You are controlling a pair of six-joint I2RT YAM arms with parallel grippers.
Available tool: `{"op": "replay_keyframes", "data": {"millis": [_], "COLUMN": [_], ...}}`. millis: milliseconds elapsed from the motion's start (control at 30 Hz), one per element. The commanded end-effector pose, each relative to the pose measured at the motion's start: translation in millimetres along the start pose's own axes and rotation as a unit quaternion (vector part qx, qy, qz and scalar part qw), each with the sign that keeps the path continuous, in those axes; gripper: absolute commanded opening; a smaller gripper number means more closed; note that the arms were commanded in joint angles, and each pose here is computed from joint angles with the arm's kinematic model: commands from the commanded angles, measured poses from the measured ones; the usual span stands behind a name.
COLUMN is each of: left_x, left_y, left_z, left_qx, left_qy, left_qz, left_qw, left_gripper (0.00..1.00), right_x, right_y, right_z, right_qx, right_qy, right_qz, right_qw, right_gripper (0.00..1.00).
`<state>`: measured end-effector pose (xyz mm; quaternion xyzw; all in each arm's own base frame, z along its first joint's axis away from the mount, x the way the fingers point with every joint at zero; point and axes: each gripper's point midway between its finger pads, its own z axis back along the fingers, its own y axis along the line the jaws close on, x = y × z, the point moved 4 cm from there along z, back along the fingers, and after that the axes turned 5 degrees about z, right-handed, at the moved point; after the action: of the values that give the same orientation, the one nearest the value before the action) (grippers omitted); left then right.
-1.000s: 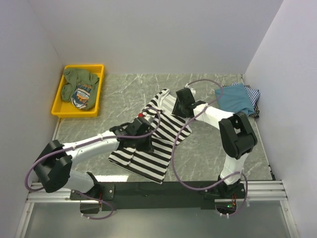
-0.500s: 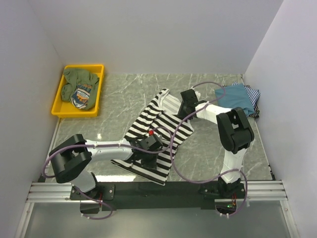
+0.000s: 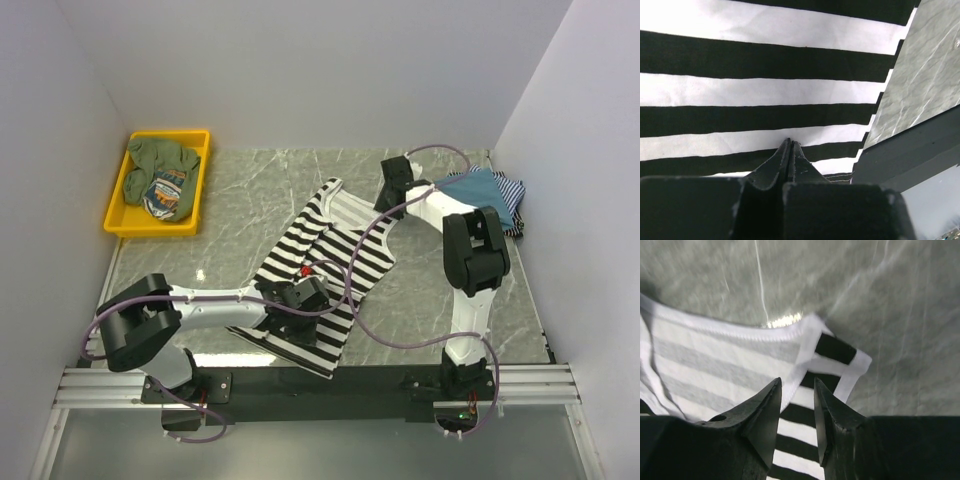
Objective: Fold and stack the tank tops
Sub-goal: Fold the tank top
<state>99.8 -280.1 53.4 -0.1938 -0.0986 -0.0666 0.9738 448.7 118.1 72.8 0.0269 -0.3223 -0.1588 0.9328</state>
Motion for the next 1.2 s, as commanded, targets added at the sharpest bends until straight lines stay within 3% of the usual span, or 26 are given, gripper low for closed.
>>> {"op": "replay_keyframes", "data": {"millis": [0, 167, 500, 633, 667, 700, 767, 1000, 1167], "left_x": [-24, -30, -44, -38, -33, -32, -28, -49, -72], "left_y": [42, 50, 55, 43, 35, 32, 25, 16, 4], "left_z": [-1, 3, 26, 41, 50, 55, 67, 74, 68], "left_qx": [0.081, 0.081, 0.052, 0.029, 0.011, 0.001, -0.02, -0.066, -0.043], "left_qy": [0.033, 0.038, 0.056, 0.039, 0.024, 0.018, 0.004, 0.023, 0.026], "left_qz": [-0.011, -0.012, -0.016, -0.019, -0.018, -0.02, -0.018, -0.039, -0.086], "left_qw": [0.996, 0.996, 0.997, 0.999, 0.999, 1.0, 1.0, 0.997, 0.995], "left_gripper": [0.01, 0.01, 0.04, 0.2, 0.28, 0.32, 0.39, 0.4, 0.42], "right_x": [32, 54, 49, 18, -7, -6, -42, -111, -141], "right_y": [-10, -14, -24, -33, -43, -40, -46, -39, -54], "right_z": [-4, -10, 47, 65, 63, 75, 78, 105, 106], "right_qx": [-0.022, -0.025, 0.002, 0.028, 0.023, 0.043, 0.049, 0.056, 0.05], "right_qy": [-0.02, -0.022, -0.058, -0.045, -0.023, -0.038, -0.01, 0.014, 0.029], "right_qz": [-0.006, -0.012, -0.024, -0.037, -0.037, -0.047, -0.043, -0.014, -0.032], "right_qw": [1.0, 0.999, 0.998, 0.998, 0.999, 0.997, 0.998, 0.998, 0.998], "right_gripper": [0.4, 0.4, 0.4, 0.4, 0.4, 0.4, 0.4, 0.4, 0.41]}}
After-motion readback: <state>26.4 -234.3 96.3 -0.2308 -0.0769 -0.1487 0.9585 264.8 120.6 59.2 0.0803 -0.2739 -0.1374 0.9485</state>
